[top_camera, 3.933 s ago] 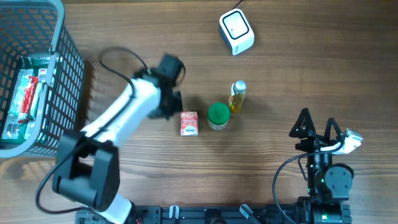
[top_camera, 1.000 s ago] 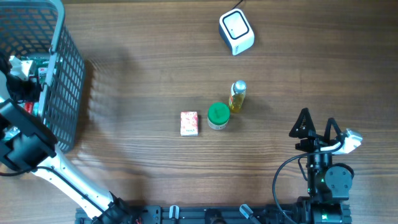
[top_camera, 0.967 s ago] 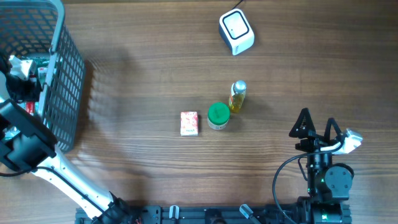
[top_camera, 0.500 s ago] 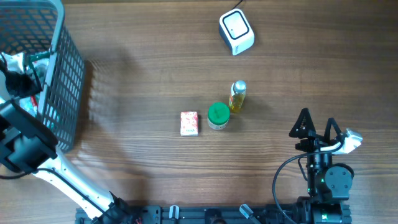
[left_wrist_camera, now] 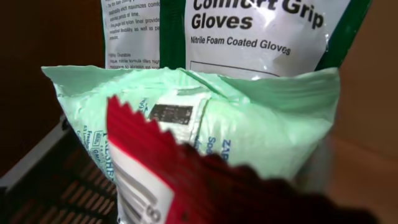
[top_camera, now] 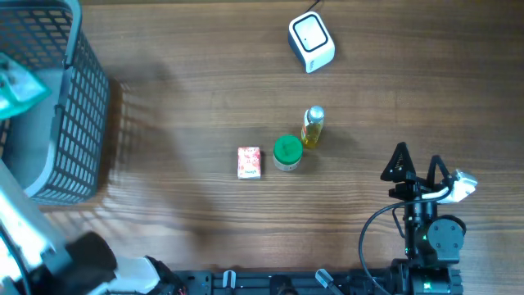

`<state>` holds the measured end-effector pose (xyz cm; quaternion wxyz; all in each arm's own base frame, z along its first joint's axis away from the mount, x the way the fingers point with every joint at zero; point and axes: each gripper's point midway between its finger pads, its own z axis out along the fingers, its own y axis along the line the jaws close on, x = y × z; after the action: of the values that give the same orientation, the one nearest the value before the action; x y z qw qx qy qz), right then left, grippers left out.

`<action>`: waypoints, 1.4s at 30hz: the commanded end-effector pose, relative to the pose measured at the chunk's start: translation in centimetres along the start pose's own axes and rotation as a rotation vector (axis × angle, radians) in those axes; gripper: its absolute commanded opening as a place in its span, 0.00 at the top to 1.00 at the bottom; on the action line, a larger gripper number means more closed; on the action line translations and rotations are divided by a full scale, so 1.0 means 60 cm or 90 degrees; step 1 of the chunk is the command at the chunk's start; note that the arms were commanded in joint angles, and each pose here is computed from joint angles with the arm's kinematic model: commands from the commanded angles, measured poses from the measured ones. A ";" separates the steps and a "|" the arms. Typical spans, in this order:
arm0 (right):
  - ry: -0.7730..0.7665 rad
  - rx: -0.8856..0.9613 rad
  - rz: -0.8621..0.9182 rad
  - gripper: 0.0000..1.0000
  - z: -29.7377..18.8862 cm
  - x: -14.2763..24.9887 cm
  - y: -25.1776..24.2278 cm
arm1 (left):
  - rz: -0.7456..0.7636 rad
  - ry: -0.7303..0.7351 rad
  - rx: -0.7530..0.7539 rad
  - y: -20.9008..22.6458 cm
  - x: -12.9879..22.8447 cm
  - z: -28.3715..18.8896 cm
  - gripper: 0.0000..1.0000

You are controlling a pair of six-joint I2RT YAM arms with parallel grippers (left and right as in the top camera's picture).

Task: Scan the item barcode
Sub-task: 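Lift the gloves pack out and lay it on the table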

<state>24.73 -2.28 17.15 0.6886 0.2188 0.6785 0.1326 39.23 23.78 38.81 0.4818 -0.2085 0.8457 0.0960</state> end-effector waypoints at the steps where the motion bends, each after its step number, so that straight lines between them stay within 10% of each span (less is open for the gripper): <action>1: 0.003 -0.009 -0.002 0.00 0.000 0.001 0.005 | -0.037 -0.062 0.071 -0.087 -0.038 -0.087 0.96; 9: 0.003 -0.009 -0.002 0.00 0.000 0.001 0.005 | 0.032 -0.020 0.153 -0.263 0.023 -0.196 0.96; 19: 0.003 -0.009 -0.002 0.00 0.000 0.001 0.005 | 0.149 0.319 0.204 -0.421 0.292 -0.141 0.96; 30: 0.003 -0.009 -0.002 0.00 0.000 0.001 0.005 | 0.270 0.483 0.123 -0.434 0.570 0.001 0.96; 42: 0.003 -0.009 -0.002 0.00 0.000 0.001 0.005 | 0.310 0.493 0.140 -0.444 0.681 0.017 0.90</action>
<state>24.73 -2.28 17.15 0.6886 0.2188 0.6785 0.1326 34.01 -10.12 5.44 0.1144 0.0276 0.9928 0.0234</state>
